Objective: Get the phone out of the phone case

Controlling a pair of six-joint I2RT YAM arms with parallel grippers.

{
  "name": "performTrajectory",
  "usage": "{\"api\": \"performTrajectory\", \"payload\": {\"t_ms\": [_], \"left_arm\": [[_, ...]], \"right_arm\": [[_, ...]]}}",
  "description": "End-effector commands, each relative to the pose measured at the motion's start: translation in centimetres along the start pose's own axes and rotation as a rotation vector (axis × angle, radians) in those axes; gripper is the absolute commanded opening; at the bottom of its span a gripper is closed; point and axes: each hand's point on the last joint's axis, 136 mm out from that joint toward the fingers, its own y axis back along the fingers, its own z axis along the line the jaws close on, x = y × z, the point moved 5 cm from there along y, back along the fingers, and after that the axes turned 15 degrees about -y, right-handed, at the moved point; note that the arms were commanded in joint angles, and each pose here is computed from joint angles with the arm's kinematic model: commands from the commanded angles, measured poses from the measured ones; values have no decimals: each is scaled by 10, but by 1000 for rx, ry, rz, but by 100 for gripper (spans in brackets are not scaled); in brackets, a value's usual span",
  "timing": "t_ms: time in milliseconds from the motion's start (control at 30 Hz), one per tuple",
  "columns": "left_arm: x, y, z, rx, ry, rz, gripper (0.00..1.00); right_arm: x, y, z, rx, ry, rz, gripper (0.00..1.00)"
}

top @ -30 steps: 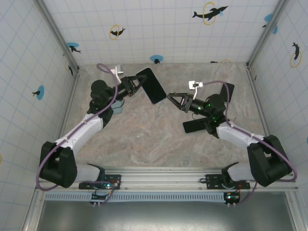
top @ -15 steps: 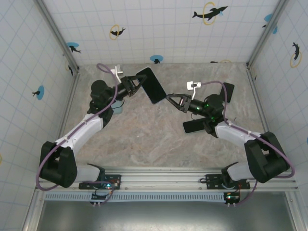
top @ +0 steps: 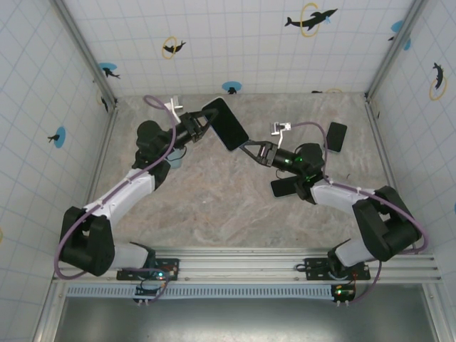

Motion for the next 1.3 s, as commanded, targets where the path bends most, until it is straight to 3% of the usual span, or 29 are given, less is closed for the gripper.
{"api": "performTrajectory", "payload": {"t_ms": [0,267,700,833,1067,1267], "left_arm": [[5,-4,-5,53,20,-18,0],[16,-4,12,40,92,-25,0],[26,-5,46,-88,207,-49,15],[28,-6,51,-106,220,-47,27],[26,-5,53,-148,209,-46,54],[42,-1,53,-207,220,-37,62]], "right_arm": [[-14,-6,27,-116,-47,-92,36],[-19,-7,27,-133,-132,-163,29],[-10,-2,13,-87,-212,-161,6],[-10,3,5,-66,-248,-188,0],[-12,10,-3,-37,-260,-231,0],[-25,18,-8,-23,-260,-348,0]]}}
